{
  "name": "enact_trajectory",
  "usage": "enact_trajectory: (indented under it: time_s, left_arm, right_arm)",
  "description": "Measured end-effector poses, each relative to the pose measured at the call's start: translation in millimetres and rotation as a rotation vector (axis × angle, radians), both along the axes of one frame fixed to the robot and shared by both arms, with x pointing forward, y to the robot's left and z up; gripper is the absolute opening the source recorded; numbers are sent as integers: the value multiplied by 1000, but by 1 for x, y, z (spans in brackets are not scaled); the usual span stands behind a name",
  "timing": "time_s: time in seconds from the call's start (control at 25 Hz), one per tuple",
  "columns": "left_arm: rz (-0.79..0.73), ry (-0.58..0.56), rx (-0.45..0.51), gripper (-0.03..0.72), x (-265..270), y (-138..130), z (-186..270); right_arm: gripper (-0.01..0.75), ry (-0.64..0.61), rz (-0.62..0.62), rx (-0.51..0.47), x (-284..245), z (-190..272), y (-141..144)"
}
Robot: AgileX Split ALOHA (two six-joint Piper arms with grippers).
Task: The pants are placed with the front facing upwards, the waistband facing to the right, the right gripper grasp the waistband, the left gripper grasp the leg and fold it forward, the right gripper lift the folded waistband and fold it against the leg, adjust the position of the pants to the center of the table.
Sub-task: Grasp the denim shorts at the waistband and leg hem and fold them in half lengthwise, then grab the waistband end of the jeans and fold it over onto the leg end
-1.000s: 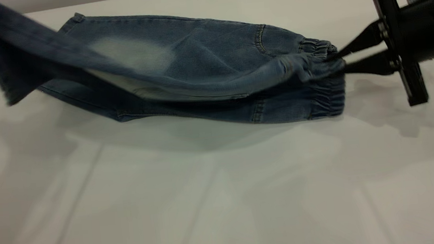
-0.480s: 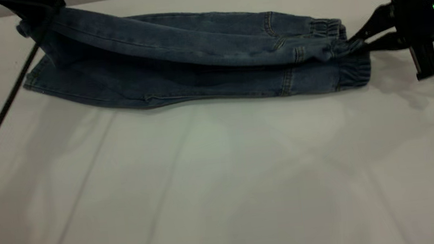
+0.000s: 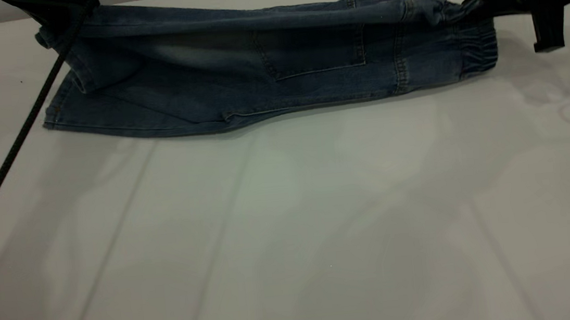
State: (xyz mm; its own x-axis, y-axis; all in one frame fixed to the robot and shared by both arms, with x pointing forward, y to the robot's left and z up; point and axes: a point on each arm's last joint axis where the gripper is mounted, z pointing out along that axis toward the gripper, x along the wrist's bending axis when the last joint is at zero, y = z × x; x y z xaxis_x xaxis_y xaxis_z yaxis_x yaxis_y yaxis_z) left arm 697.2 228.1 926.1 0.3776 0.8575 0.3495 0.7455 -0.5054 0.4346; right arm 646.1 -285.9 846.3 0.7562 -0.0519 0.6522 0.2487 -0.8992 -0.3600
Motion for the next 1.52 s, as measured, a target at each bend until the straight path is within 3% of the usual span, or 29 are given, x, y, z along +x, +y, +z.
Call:
enact_trajectory:
  time_s: [0.24,0.48,0.6,0.72,0.88,0.96,1.12,1.32,1.52]
  left_arm:
    - [82,3,-58,40,0,-1,-5]
    - [110,-9,-84,67,1,-2,-5]
    - [101,-16,-82,134,1,-4,-5]
    - [102,-29,-89,251,2,-4,-4]
    - [133,-33,-105,399,2,-4,-4]
    - [139,-30,-105,436,2,-4,-4]
    - [156,0,-88,447,-1,-2,-5]
    - [160,61,-45,447,-6,0,-8]
    - [88,86,-35,447,-11,-18,-9]
  right_arm:
    - [38,-6,-87,-16,16,8,-6]
    - [49,-40,-99,-18,30,12,-8]
    - [76,-49,-93,-8,39,7,-8]
    - [143,-73,-79,-3,48,5,-7]
    - [297,-128,-34,-44,55,11,-8]
    - [377,-166,19,-83,55,12,-7]
    - [467,-276,182,-118,54,17,0]
    - [490,-398,466,-92,44,23,17]
    - [491,-313,734,-174,26,11,21]
